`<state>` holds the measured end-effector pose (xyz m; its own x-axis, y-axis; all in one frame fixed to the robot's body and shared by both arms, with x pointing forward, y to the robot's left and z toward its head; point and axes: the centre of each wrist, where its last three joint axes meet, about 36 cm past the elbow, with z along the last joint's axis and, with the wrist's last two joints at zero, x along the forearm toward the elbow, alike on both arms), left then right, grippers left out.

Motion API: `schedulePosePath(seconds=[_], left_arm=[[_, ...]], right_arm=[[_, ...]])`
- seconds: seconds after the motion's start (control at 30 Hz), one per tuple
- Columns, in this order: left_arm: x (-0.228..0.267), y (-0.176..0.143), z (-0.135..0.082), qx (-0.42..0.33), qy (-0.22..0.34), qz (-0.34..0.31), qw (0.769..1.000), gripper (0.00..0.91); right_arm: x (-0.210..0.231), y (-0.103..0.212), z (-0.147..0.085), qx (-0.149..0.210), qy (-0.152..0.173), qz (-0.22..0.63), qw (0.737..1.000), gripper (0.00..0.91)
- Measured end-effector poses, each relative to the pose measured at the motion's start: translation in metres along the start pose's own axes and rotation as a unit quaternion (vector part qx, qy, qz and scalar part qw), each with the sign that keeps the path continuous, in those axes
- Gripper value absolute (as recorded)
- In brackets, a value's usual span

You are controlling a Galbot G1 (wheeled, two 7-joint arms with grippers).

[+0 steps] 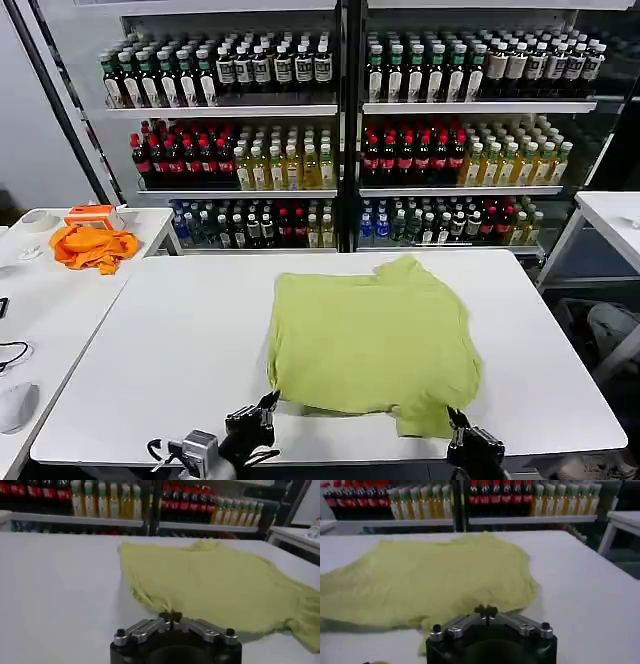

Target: Fold and organize the clothes.

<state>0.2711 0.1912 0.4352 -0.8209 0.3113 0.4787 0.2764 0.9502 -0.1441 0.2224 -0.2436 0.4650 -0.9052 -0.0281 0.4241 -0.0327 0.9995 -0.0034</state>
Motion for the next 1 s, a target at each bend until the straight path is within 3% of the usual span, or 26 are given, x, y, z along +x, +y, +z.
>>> schedulePosePath(seconds=[0.47, 1.0], left_arm=[[0.020, 0.004, -0.018, -0.015, -0.030, 0.006, 0.999, 0.020], [-0.044, 0.029, -0.024, -0.038, -0.041, 0.001, 0.998, 0.020]], right_arm=[[-0.029, -0.014, -0.022, 0.014, -0.043, -0.013, 0.999, 0.000], [-0.116, -0.036, -0.040, 0.045, -0.067, -0.021, 0.997, 0.000]])
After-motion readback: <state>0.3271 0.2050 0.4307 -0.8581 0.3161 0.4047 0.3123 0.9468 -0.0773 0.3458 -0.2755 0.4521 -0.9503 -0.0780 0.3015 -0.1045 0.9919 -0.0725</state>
